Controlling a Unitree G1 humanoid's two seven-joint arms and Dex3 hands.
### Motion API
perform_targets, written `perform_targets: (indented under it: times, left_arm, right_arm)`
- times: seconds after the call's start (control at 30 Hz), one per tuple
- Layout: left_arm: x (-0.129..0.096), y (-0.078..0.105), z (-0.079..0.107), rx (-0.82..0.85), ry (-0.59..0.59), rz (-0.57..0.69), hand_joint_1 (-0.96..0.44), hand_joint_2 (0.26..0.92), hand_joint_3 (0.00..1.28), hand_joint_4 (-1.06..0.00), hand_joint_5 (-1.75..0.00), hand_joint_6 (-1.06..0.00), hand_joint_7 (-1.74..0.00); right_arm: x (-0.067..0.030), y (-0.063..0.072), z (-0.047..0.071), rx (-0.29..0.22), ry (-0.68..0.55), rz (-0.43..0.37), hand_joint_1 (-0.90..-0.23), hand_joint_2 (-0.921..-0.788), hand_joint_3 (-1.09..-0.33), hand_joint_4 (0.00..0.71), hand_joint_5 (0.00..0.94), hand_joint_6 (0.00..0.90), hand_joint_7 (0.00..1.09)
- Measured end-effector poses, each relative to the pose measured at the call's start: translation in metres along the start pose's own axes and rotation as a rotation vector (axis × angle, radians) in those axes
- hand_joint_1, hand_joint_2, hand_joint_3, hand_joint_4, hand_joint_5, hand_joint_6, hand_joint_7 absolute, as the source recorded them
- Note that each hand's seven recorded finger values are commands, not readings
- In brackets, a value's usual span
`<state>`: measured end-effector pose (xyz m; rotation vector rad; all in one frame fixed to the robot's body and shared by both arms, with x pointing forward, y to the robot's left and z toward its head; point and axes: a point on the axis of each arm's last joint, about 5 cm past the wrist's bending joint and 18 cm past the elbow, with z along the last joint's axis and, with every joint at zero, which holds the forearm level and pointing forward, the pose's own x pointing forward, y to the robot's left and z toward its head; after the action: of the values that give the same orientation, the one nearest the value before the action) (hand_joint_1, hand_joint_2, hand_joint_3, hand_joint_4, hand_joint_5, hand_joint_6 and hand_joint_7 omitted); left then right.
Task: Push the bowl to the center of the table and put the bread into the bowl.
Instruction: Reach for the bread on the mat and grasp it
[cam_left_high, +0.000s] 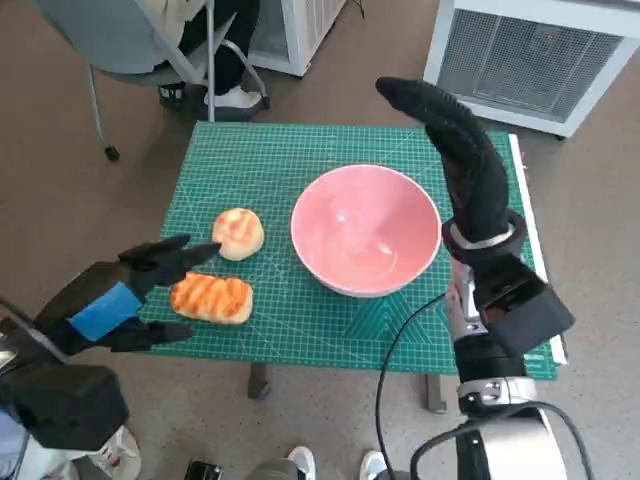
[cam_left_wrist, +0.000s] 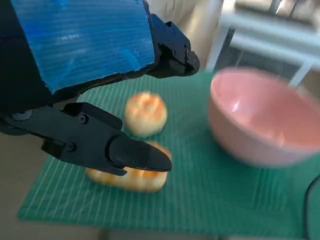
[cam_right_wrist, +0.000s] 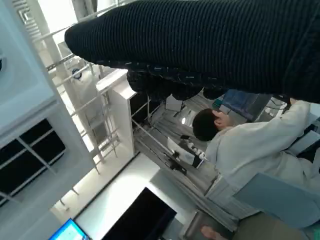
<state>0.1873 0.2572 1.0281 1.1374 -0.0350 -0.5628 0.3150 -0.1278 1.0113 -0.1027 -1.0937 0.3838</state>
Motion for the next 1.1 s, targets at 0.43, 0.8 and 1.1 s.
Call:
perform_targets:
  times: [0.43, 0.8, 1.1]
  left_arm:
    - [0.017, -0.005, 0.004, 0.051, 0.05, -0.102, 0.02, 0.792, 0.0, -0.22, 0.0, -0.35, 0.0]
    - [0.033, -0.008, -0.002, 0.085, 0.128, -0.112, 0.06, 0.795, 0.0, -0.22, 0.0, -0.35, 0.0]
    - [0.046, -0.016, -0.01, 0.097, 0.186, -0.118, 0.05, 0.804, 0.01, -0.22, 0.0, -0.35, 0.0]
  right_arm:
    - [-0.0001, 0.001, 0.0, -0.009, 0.01, 0.002, -0.588, -0.921, -0.874, 0.291, 0.066, -0.001, 0.78]
    - [-0.0008, 0.0, 0.0, -0.003, 0.011, -0.006, -0.593, -0.921, -0.872, 0.287, 0.072, -0.001, 0.77]
    - [-0.0056, 0.001, -0.001, 0.007, 0.03, -0.016, -0.594, -0.921, -0.871, 0.284, 0.077, -0.001, 0.77]
